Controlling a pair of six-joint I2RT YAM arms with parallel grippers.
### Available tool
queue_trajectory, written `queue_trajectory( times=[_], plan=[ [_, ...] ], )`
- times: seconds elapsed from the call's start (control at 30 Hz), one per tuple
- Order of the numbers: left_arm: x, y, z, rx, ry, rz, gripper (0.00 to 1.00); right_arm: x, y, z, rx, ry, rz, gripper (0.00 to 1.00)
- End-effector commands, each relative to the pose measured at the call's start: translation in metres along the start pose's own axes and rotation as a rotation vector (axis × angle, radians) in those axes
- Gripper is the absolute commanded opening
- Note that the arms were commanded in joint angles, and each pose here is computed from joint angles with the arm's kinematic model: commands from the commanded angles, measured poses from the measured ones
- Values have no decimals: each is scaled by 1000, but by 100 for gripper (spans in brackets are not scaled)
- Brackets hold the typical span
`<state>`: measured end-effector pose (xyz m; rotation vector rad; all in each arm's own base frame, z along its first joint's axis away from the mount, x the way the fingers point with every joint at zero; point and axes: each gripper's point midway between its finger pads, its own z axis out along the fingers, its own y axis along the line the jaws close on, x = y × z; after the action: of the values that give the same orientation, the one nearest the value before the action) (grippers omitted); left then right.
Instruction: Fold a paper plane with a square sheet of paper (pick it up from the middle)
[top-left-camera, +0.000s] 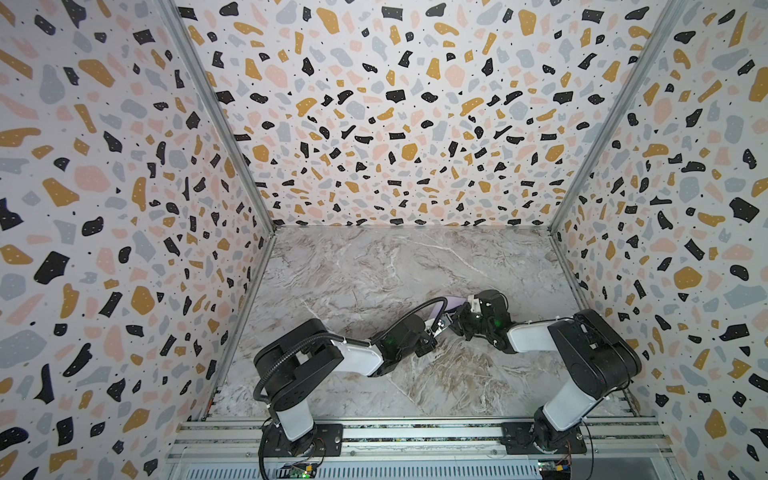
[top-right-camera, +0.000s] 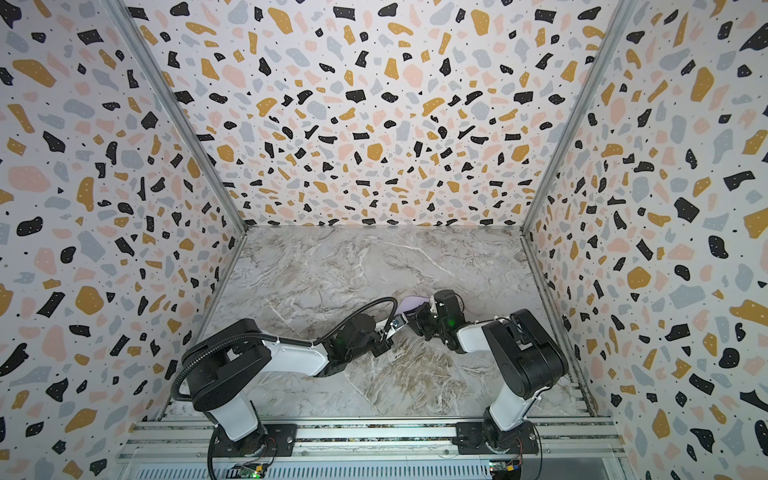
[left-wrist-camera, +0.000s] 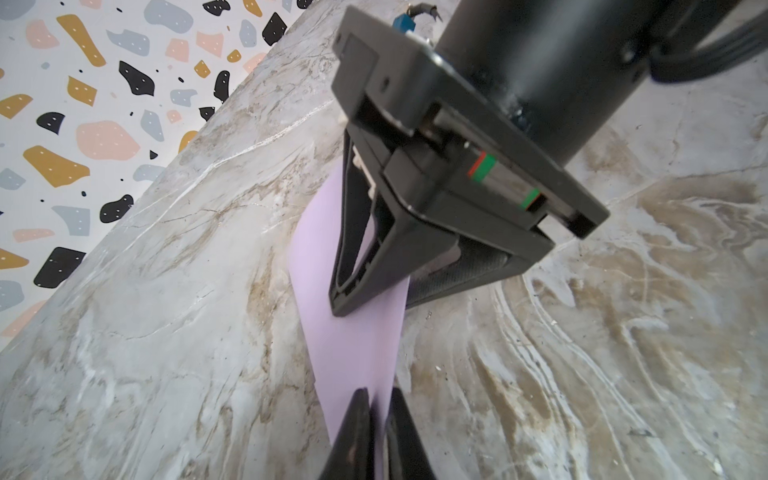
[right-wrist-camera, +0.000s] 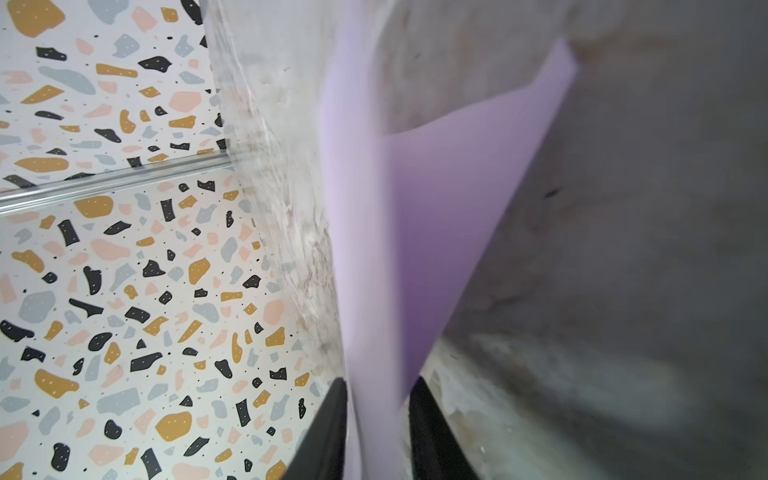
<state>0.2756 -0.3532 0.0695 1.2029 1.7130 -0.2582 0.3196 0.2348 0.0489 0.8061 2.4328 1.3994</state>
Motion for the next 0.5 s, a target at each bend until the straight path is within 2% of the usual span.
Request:
queue_trajectory(
  times=[0.0, 0.13, 0.3, 0.47],
  plan=[
    [0, -3, -1, 5, -24, 9, 11, 0, 1, -6, 17, 18, -38, 30],
    [7, -8, 0, 23, -11, 6, 11, 1, -4, -9, 22, 29, -38, 30],
    [14, -11, 1, 31, 9, 9, 12, 4, -8, -9, 27, 49, -35, 23],
    [19, -11, 3, 29, 27, 16, 13, 8, -10, -12, 27, 63, -29, 23]
  ],
)
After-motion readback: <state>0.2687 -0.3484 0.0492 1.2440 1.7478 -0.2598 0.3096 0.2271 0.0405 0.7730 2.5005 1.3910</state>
